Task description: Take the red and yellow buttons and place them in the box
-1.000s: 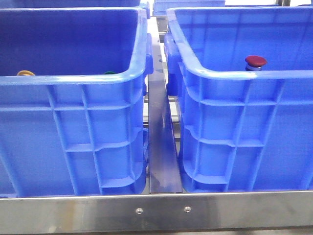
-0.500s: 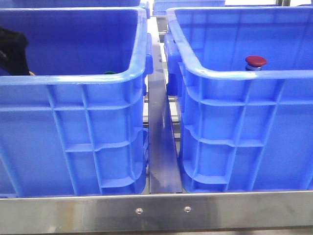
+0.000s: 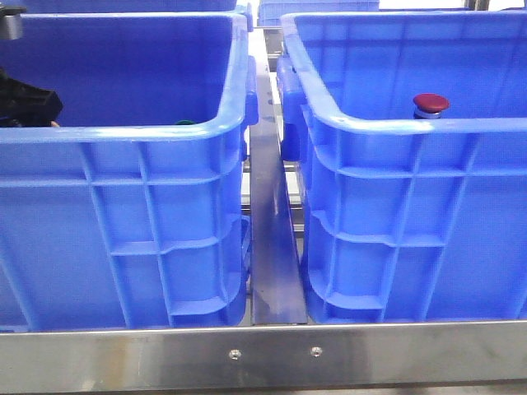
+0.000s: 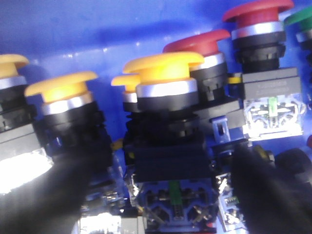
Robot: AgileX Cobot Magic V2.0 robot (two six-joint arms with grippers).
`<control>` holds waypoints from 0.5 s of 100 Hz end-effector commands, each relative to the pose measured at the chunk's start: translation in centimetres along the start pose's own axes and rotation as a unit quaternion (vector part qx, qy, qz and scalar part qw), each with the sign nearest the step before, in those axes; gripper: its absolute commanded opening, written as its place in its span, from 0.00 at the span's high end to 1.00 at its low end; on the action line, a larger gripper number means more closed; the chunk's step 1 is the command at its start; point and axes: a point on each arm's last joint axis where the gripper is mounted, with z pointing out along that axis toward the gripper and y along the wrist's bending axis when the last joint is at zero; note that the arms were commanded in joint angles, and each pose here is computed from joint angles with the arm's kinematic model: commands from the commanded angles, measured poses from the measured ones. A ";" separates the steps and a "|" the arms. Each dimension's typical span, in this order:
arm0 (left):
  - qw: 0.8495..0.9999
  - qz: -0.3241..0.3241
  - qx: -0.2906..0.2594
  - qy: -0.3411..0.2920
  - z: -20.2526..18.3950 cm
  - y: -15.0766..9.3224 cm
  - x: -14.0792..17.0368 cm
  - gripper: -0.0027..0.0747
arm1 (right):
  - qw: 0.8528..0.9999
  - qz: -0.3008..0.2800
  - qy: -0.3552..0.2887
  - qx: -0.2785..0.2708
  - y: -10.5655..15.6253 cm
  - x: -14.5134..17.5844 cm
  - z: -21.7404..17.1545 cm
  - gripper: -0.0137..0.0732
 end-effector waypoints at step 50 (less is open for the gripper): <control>0.994 -0.020 0.025 -0.103 -9.0 -0.6 -1.2 0.99 | 1.000 -0.007 -0.014 -0.005 0.2 -0.9 -0.1 0.95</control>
